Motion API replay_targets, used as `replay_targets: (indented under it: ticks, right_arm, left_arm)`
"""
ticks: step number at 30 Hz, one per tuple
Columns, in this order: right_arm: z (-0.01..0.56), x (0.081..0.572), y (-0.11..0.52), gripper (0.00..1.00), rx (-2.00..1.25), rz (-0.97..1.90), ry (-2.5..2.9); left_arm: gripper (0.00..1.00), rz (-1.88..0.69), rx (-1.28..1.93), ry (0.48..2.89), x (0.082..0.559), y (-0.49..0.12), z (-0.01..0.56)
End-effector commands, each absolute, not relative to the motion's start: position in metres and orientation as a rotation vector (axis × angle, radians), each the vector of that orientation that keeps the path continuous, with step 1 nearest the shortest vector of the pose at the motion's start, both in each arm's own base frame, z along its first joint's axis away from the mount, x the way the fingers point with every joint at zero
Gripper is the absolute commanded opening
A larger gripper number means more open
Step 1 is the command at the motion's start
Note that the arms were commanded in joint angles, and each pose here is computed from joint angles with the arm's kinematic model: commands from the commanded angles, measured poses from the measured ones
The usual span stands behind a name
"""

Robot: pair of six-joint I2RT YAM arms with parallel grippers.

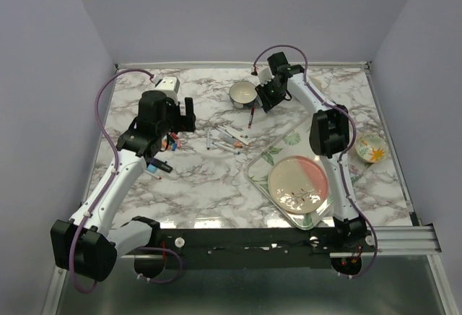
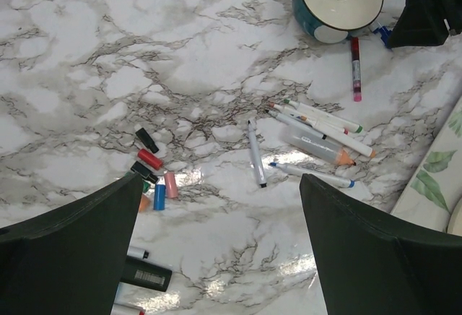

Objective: Open the pen caps
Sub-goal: Grab a pen on the table with the right arm

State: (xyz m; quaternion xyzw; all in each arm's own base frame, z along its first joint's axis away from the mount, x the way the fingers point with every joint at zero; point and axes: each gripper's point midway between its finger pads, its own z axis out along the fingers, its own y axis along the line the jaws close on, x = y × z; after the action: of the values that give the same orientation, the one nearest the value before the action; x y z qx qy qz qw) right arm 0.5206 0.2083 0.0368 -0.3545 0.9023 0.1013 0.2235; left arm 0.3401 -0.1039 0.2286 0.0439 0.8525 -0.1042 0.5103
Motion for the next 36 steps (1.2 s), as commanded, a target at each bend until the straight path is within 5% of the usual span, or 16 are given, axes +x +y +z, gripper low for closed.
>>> replay_targets:
  ticks: [1, 11, 18, 20, 29, 36]
  right_arm:
    - [0.031, 0.526, 0.198, 0.45, -0.977, 0.228, 2.51]
    - [0.014, 0.519, 0.193, 0.36, -1.018, 0.242, 2.545]
    - [0.016, 0.521, 0.188, 0.04, -0.966, 0.201, 2.562]
    - [0.021, 0.526, 0.183, 0.01, -0.891, 0.187, 2.568]
    - [0.099, 0.526, 0.175, 0.01, -0.712, 0.176, 2.459]
    - [0.164, 0.464, 0.188, 0.01, -0.72, 0.404, 2.349]
  left_arm:
    - [0.99, -0.247, 0.103, 2.004, 0.343, -0.102, 0.242]
    - [0.99, -0.25, 0.104, 2.006, 0.343, -0.103, 0.241]
    - [0.99, -0.346, 0.153, 1.998, 0.341, -0.119, 0.241]
    - [0.99, -0.416, 0.178, 1.99, 0.34, -0.129, 0.241]
    - [0.99, -0.5, 0.153, 1.995, 0.344, -0.133, 0.236]
    - [0.98, -0.713, 0.204, 1.953, 0.335, -0.16, 0.237]
